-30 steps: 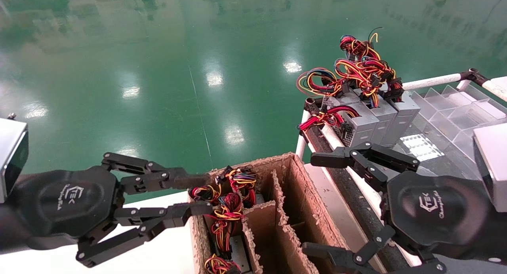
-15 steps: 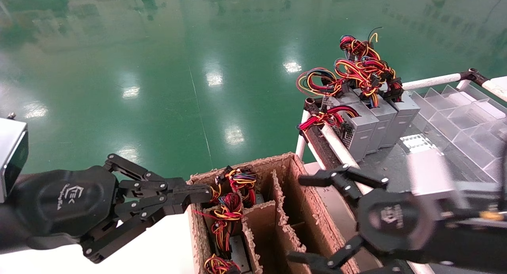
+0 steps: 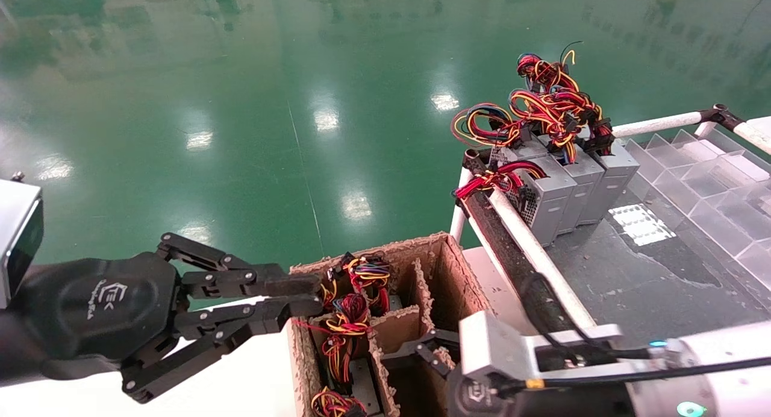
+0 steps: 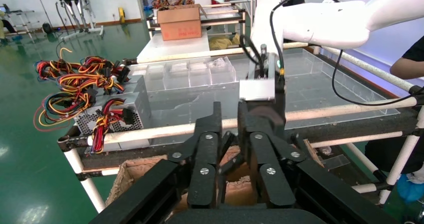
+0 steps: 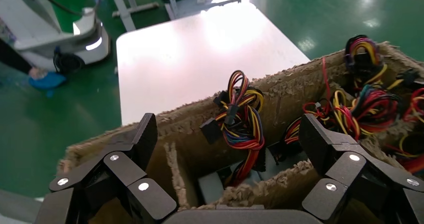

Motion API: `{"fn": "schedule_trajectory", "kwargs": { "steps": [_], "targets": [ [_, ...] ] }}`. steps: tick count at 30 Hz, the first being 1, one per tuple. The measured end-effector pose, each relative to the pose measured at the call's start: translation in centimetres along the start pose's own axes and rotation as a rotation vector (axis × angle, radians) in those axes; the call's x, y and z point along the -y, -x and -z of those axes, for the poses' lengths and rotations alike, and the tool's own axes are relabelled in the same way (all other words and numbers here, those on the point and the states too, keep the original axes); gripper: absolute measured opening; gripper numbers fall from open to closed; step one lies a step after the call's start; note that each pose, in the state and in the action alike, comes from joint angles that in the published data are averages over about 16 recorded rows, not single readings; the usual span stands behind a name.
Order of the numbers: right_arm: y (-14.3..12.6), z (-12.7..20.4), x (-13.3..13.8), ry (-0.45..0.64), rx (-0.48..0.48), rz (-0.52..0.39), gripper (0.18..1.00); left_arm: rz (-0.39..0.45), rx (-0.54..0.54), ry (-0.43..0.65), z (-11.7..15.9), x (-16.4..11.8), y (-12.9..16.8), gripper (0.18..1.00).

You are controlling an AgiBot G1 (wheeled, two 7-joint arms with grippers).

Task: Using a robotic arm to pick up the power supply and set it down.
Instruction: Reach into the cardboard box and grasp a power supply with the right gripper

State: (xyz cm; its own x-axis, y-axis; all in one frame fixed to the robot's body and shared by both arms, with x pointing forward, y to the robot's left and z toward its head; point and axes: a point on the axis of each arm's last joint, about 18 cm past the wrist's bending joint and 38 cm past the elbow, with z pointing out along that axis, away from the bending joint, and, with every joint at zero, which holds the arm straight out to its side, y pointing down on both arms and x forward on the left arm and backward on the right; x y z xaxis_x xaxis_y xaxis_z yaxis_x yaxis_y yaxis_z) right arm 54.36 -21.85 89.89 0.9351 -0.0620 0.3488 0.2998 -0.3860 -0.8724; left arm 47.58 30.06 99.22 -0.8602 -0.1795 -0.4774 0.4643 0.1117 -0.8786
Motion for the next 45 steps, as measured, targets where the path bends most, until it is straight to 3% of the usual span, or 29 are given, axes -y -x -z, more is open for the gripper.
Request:
{"fn": "schedule_trajectory", "kwargs": {
  "steps": [12,19,25,34,45],
  "targets": [
    [-0.7,-4.2,-1.2,0.040,0.021,0.055,0.991,0.000,0.000,0.000,0.0,0.0,0.0,0.386],
    [-0.7,-5.7,-1.8,0.041,0.014,0.085,0.952,0.000,0.000,0.000,0.0,0.0,0.0,0.544],
    [-0.7,-6.6,-2.2,0.043,0.005,0.102,0.881,0.000,0.000,0.000,0.0,0.0,0.0,0.689],
    [-1.0,-7.3,-2.4,0.045,-0.005,0.106,0.706,0.000,0.000,0.000,0.0,0.0,0.0,0.874],
    [-1.2,-7.6,-2.6,0.040,-0.011,0.095,0.473,0.000,0.000,0.000,0.0,0.0,0.0,0.977]
  ]
}}
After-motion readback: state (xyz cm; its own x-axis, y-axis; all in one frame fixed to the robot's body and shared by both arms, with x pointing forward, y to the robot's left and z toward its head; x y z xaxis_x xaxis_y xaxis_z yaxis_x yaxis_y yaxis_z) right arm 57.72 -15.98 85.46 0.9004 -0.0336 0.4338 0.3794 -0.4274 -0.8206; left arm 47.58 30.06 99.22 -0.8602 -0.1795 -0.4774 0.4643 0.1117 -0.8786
